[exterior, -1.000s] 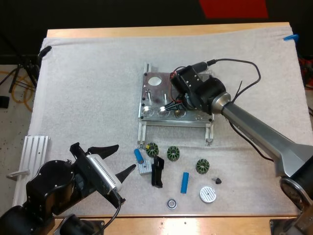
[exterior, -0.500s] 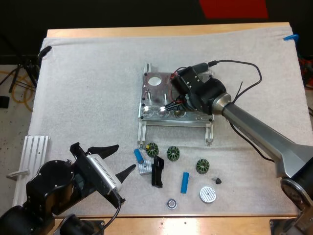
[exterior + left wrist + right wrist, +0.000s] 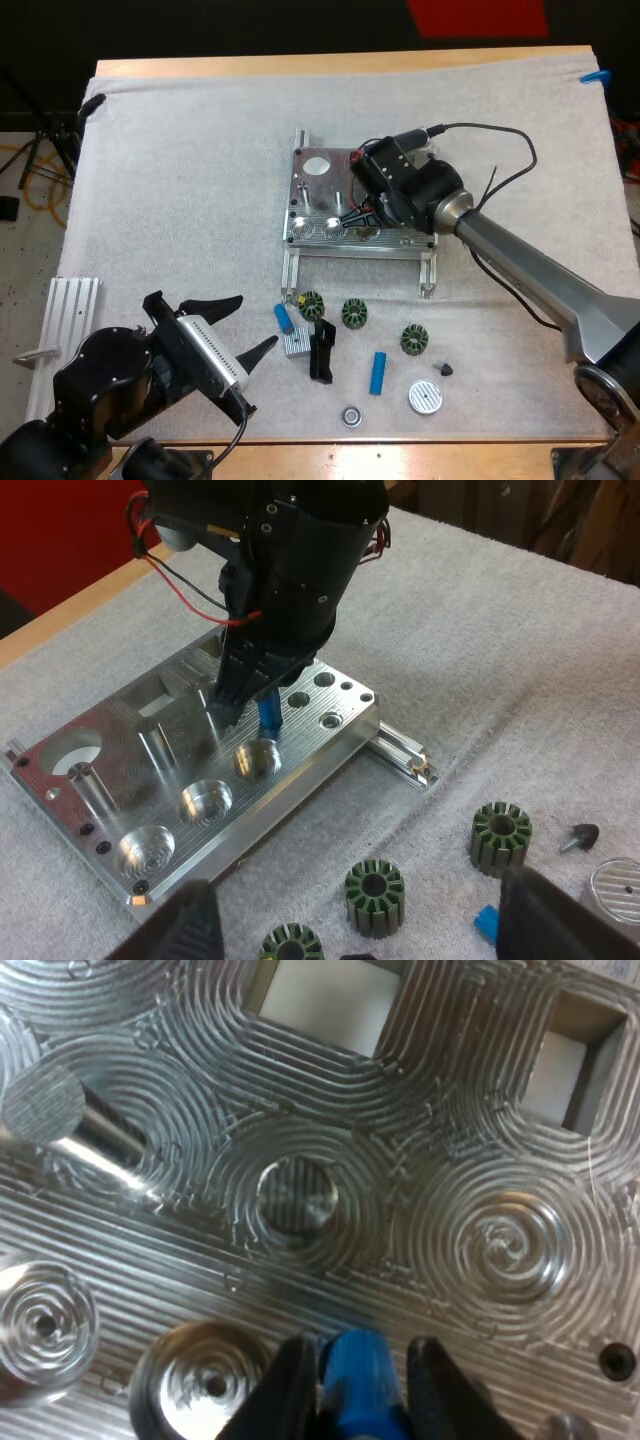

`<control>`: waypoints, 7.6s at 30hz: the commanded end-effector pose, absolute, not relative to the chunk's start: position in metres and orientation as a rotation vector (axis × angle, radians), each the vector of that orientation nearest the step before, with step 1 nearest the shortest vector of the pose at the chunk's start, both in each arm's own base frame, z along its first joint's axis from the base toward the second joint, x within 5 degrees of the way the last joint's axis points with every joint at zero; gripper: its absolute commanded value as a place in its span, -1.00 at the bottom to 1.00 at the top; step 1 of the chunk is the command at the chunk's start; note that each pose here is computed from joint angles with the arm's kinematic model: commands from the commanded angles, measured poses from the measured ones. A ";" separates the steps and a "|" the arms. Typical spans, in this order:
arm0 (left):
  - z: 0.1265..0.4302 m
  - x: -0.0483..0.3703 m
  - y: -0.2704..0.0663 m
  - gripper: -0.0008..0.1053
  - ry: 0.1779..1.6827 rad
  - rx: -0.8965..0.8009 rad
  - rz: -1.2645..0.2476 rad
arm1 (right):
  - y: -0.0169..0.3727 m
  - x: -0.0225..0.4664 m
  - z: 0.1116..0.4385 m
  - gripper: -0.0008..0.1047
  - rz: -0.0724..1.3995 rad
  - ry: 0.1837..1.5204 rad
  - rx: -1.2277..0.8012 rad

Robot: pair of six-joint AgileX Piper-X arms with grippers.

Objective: Load cells from left to right

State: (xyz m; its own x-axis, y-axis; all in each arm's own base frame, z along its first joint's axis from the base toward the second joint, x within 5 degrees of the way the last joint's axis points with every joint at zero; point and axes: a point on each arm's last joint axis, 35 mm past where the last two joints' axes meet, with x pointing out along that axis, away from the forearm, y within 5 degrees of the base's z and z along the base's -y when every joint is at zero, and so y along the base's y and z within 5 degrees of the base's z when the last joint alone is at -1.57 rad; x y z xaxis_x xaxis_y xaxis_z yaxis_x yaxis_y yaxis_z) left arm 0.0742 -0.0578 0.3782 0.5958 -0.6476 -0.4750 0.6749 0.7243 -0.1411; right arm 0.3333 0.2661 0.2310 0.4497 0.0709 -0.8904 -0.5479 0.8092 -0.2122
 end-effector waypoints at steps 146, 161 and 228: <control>0.138 0.144 -0.260 -0.90 1.312 0.694 -0.750 | 0.110 0.178 0.323 0.34 0.225 0.981 -0.392; 0.246 0.135 -0.229 -0.98 0.903 0.700 -0.757 | 0.083 0.199 0.350 0.34 0.505 0.966 -0.124; 0.342 0.105 -0.179 -0.58 0.446 0.587 -0.919 | 0.170 0.186 0.347 -0.99 1.408 0.907 0.058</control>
